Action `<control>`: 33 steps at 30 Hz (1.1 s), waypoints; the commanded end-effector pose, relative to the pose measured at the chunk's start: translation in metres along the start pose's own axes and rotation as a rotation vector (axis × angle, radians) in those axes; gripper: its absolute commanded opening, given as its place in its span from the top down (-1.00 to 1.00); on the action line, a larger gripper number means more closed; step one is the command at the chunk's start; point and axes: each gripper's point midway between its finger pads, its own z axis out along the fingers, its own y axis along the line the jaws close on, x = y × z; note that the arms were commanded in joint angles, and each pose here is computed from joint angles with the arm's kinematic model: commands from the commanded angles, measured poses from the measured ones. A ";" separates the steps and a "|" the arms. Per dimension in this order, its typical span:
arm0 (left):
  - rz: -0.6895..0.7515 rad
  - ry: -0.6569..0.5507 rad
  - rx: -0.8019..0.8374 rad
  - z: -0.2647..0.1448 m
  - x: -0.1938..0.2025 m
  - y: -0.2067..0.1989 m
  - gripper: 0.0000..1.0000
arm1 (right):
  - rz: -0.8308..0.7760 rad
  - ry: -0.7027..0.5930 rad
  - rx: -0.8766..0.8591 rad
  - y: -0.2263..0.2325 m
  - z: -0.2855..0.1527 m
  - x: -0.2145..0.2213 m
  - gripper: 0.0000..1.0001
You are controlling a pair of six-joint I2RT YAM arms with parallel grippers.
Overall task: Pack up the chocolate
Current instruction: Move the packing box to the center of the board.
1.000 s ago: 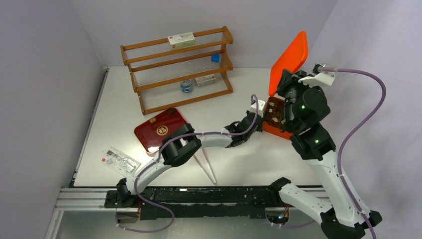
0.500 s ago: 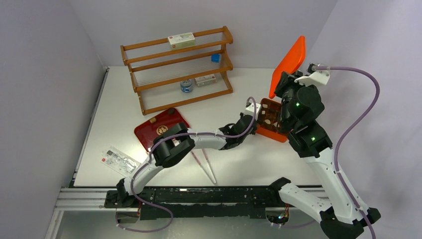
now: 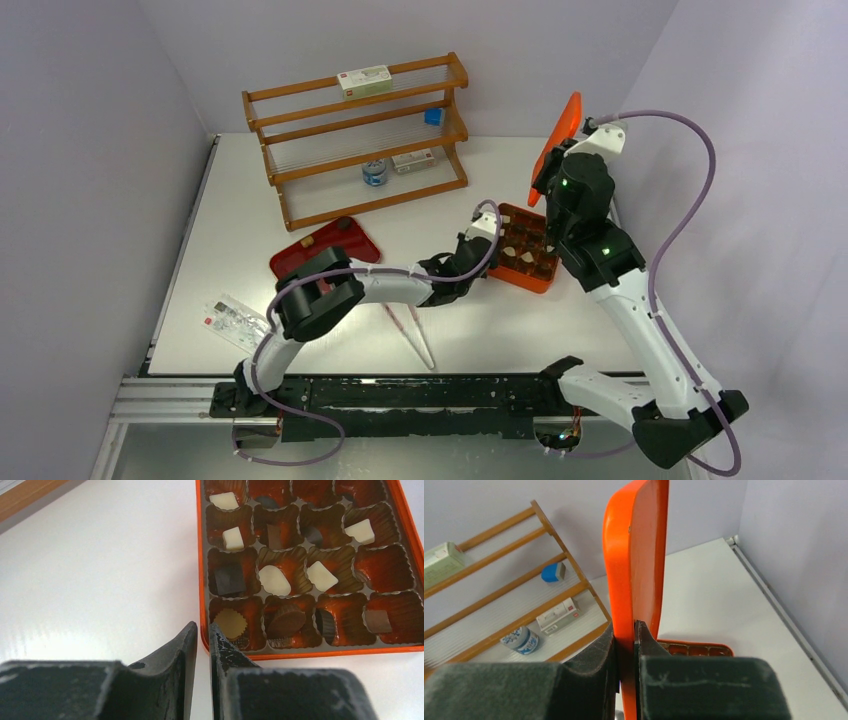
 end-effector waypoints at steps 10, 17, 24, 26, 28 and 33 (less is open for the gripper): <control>-0.022 0.100 -0.166 -0.044 0.020 0.072 0.58 | 0.191 0.174 -0.293 0.034 0.032 0.065 1.00; -0.135 0.008 -0.081 -0.071 -0.036 0.077 0.35 | 0.277 0.287 -0.512 0.043 0.026 0.090 1.00; -0.238 -0.122 0.069 -0.111 -0.119 0.075 0.03 | 0.408 0.427 -0.594 0.029 0.014 0.117 1.00; -0.245 -0.122 0.102 -0.113 -0.130 0.080 -0.08 | 0.445 0.463 -0.604 0.030 0.007 0.126 1.00; -0.250 -0.117 0.151 -0.113 -0.137 0.082 -0.14 | 0.496 0.482 -0.617 0.023 0.003 0.133 1.00; -0.273 -0.086 0.242 -0.106 -0.138 0.091 -0.25 | 0.581 0.556 -0.606 0.017 -0.002 0.156 1.00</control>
